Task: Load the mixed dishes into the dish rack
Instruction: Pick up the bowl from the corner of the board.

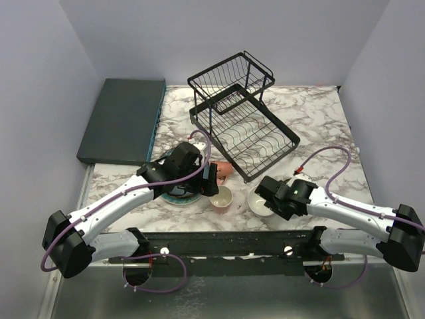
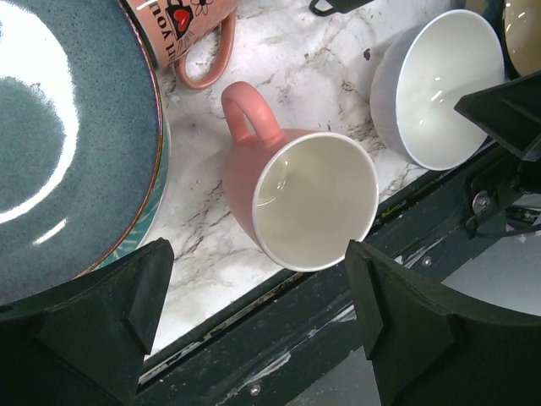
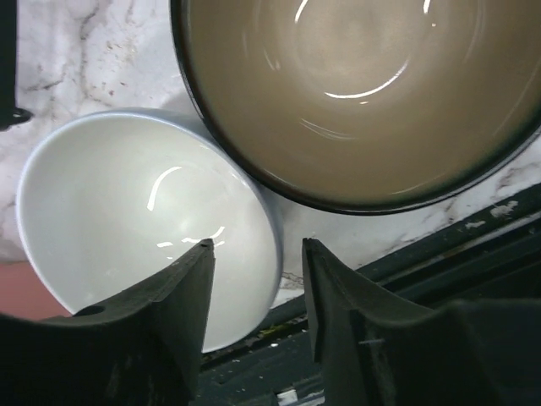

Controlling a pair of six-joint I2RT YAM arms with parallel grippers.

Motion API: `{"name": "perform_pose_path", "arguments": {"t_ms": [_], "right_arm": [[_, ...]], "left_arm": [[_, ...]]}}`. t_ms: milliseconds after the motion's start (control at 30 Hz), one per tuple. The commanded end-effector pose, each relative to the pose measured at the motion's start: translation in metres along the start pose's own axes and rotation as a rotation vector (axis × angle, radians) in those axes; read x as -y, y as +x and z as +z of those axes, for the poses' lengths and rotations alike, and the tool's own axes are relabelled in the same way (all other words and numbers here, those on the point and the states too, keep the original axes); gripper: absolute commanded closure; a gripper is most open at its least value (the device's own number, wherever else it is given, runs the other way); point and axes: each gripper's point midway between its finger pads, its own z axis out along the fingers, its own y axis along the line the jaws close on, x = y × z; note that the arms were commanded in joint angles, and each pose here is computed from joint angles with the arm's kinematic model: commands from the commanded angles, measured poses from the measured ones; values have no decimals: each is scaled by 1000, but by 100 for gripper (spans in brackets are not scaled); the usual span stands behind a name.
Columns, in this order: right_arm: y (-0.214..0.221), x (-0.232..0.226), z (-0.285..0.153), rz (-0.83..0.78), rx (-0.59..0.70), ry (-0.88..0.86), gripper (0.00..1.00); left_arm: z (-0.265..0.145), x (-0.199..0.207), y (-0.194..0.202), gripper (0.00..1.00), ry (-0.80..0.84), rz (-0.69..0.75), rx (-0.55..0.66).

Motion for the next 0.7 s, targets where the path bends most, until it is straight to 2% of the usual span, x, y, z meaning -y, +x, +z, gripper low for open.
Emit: {"name": "perform_pose_path", "arguments": {"t_ms": [0,167,333,667], "right_arm": [[-2,-12,8,27,15,-39,53],[-1,-12,10,37,10,-52,73],[1,-11,10,38,-2,-81,98],[-7,-14,-2,-17,17,-158,100]], "left_arm": [[-2,0,2,9,11,16,16],[-2,-3,1,9,-4,14,23],[0,-5,1,9,-12,15,19],[0,-10,-3,9,-34,10,34]]}}
